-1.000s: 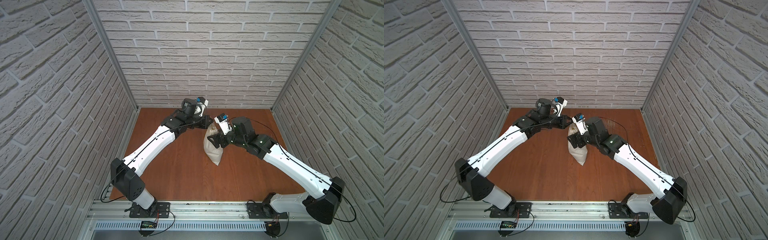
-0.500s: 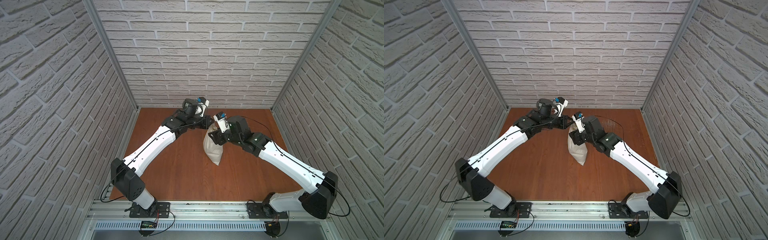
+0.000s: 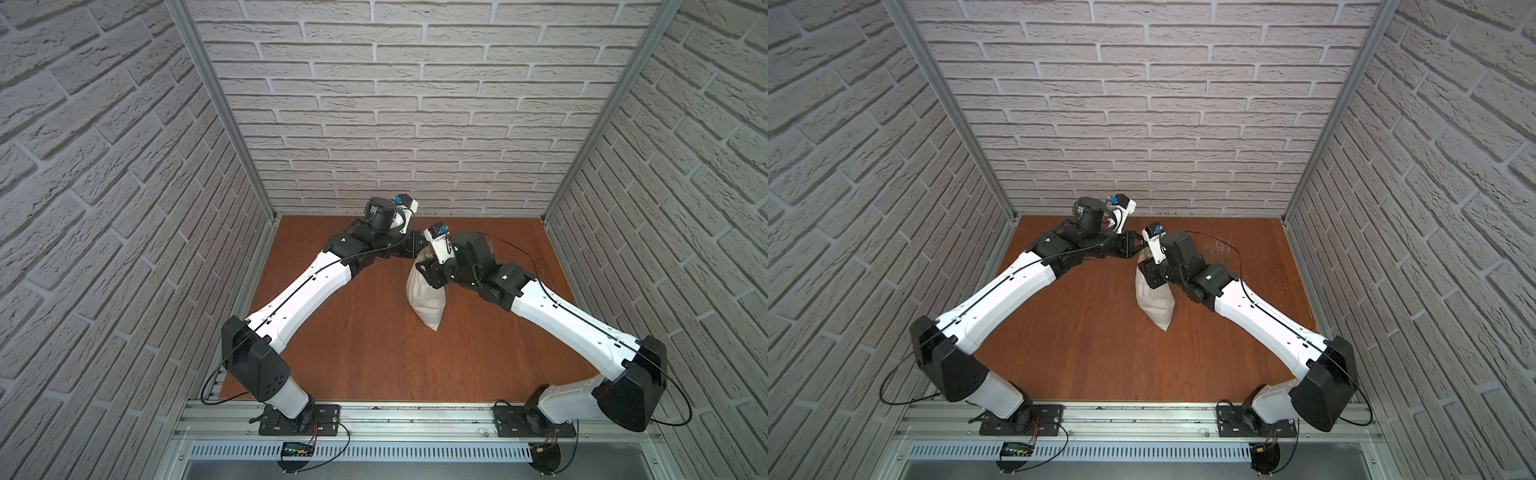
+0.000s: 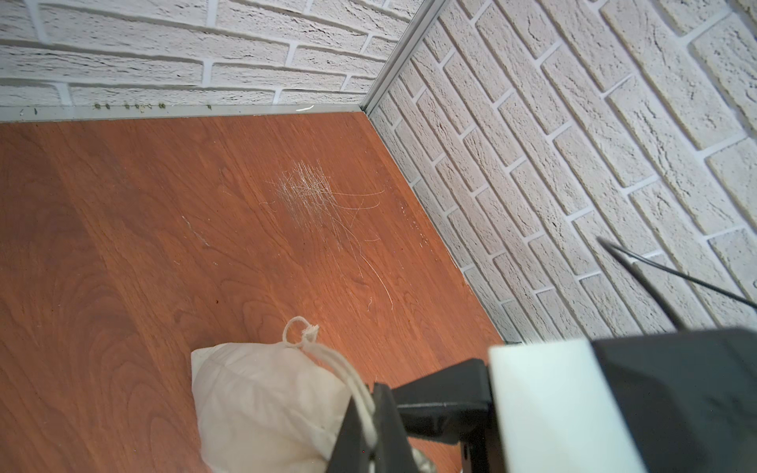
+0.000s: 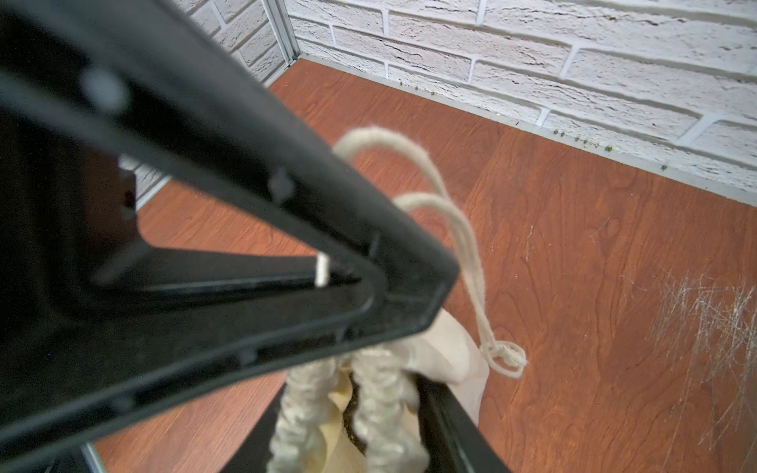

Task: Close the soil bag
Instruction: Pick up the soil bag from the center of the board.

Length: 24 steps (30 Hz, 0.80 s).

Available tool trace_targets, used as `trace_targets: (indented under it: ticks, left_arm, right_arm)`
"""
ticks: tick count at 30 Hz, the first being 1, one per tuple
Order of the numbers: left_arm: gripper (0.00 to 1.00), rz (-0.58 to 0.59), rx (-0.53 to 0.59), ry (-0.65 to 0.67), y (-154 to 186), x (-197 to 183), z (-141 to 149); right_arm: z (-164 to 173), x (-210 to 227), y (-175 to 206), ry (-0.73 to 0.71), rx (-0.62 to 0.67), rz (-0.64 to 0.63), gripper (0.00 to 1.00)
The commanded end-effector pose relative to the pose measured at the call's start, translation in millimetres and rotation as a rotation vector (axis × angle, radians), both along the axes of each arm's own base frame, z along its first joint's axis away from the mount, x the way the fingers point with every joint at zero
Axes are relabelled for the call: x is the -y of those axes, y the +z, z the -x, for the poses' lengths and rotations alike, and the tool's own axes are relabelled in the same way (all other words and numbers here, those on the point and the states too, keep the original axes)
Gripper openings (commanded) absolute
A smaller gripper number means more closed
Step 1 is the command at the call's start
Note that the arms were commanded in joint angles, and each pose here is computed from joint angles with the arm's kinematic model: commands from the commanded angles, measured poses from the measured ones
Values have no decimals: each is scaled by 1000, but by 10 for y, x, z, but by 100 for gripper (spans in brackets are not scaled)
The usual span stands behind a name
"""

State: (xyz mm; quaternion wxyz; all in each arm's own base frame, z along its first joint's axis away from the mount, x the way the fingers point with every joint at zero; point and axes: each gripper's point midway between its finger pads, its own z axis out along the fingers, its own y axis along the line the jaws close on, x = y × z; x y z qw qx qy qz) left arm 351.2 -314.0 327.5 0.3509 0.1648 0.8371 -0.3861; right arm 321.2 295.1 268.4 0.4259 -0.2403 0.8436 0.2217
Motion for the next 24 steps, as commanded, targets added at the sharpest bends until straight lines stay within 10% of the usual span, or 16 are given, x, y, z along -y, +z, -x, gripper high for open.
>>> trace_targets:
  ticks: [1, 4, 7, 13, 16, 24]
  left_arm:
    - [0, 79, 109, -17, 433, 42, 21]
    - [0, 71, 102, -13, 405, 36, 18]
    - [7, 46, 99, 19, 364, -35, 7]
    - [47, 30, 108, 92, 358, -281, 13]
    - [96, 29, 113, 119, 367, -400, 42]
    - [98, 1, 102, 221, 198, -828, 143]
  right_arm:
    - [-61, -93, 222, -1, 49, -59, 30]
    - [-58, -89, 239, -1, 55, -65, 5]
    - [-61, -59, 271, -14, 64, -66, 3]
    - [-117, -5, 411, -49, 104, -76, 3]
    - [-165, 11, 482, -64, 113, -69, 3]
    - [-312, 148, 958, -122, 197, -69, 3]
